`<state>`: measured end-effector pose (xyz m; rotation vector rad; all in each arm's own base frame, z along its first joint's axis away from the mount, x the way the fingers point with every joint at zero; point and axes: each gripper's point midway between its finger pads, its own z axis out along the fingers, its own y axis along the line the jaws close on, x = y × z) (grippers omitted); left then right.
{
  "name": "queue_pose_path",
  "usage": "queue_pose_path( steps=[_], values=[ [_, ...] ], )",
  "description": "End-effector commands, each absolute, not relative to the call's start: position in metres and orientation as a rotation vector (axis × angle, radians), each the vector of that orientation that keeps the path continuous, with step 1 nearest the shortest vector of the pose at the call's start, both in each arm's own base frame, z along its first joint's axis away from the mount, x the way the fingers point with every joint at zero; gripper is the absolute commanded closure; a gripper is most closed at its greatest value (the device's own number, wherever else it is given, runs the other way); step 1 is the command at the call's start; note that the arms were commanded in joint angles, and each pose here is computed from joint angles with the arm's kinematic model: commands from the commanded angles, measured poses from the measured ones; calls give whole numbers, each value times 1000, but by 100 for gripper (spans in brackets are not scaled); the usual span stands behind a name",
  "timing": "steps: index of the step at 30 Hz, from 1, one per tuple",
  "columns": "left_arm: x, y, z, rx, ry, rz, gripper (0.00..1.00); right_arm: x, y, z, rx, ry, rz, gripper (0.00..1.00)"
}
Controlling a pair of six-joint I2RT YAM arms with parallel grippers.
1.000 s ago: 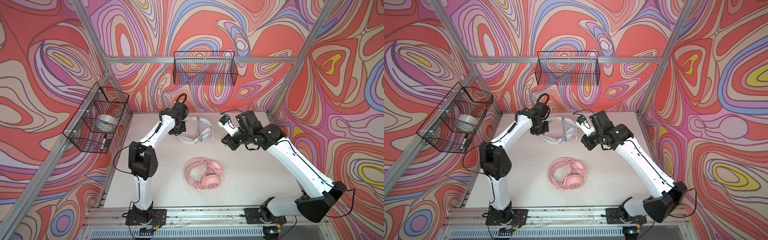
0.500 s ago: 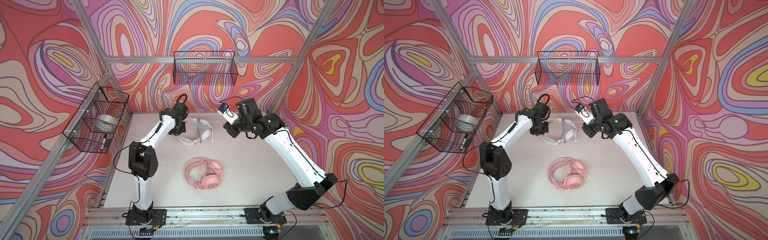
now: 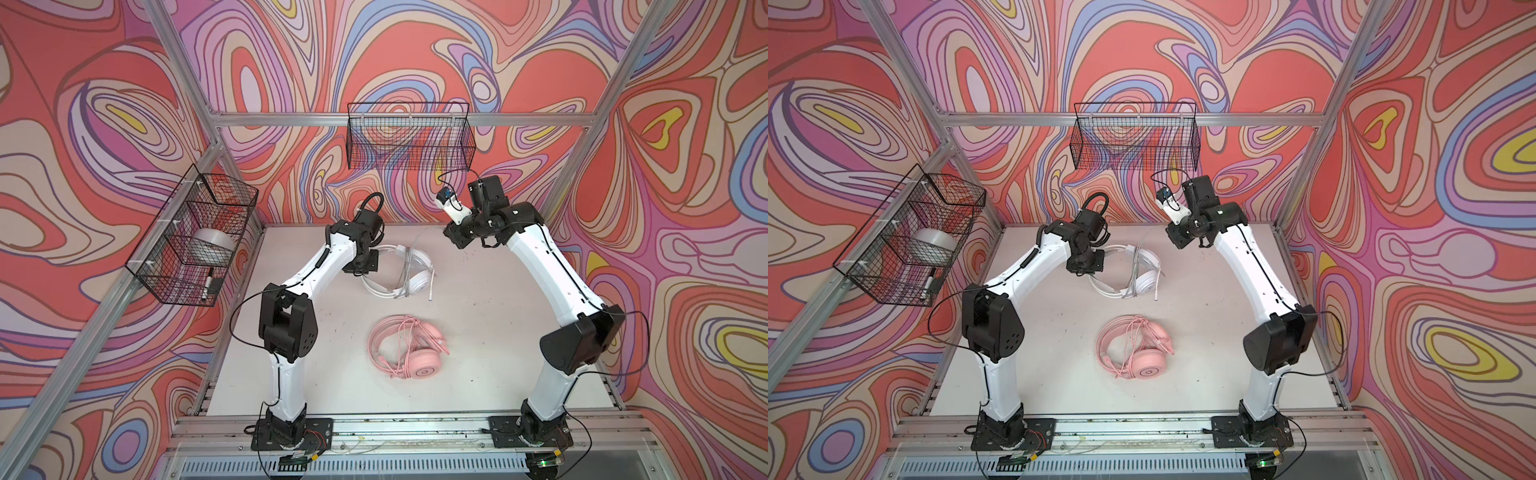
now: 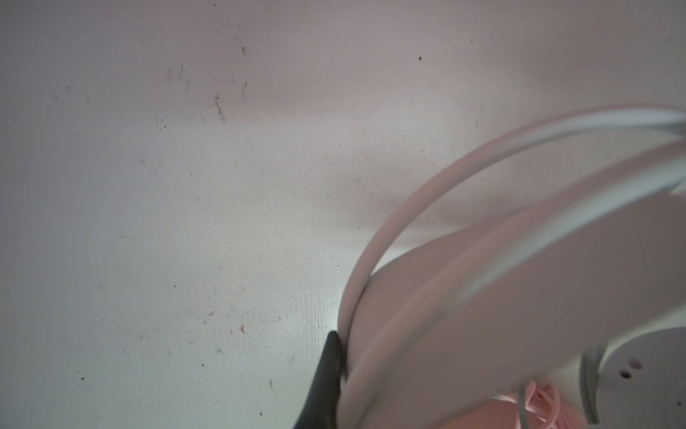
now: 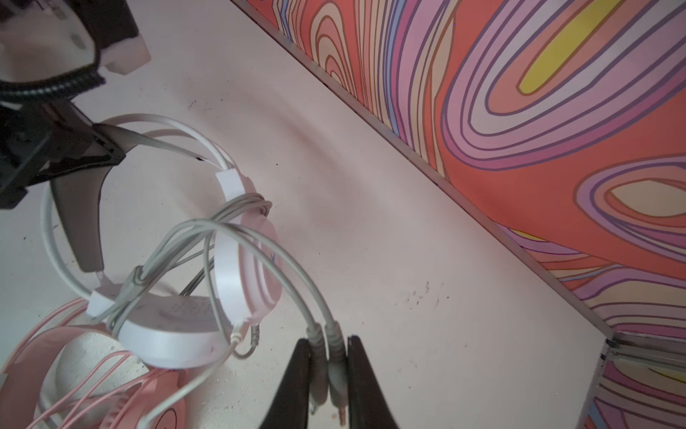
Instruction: Wrap the headphones
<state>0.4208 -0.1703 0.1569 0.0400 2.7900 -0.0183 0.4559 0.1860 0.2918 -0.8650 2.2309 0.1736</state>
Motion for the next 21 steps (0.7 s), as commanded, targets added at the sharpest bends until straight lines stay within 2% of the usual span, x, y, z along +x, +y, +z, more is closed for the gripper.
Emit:
queue_pose_path(
  steps=[1, 9, 13, 21],
  values=[
    [416, -183, 191, 121, 2703, -152, 100, 481, 191, 287, -776, 2227, 284, 100],
    [406, -185, 204, 161, 2654, -222, 100, 504, 202, 219, -685, 2385, 474, 100],
    [403, -186, 201, 120, 2652, -260, 100, 493, 208, 189, -615, 2455, 584, 100],
    [406, -182, 170, -168, 2689, -364, 100, 463, 211, 137, -349, 2585, 767, 100]
  ],
)
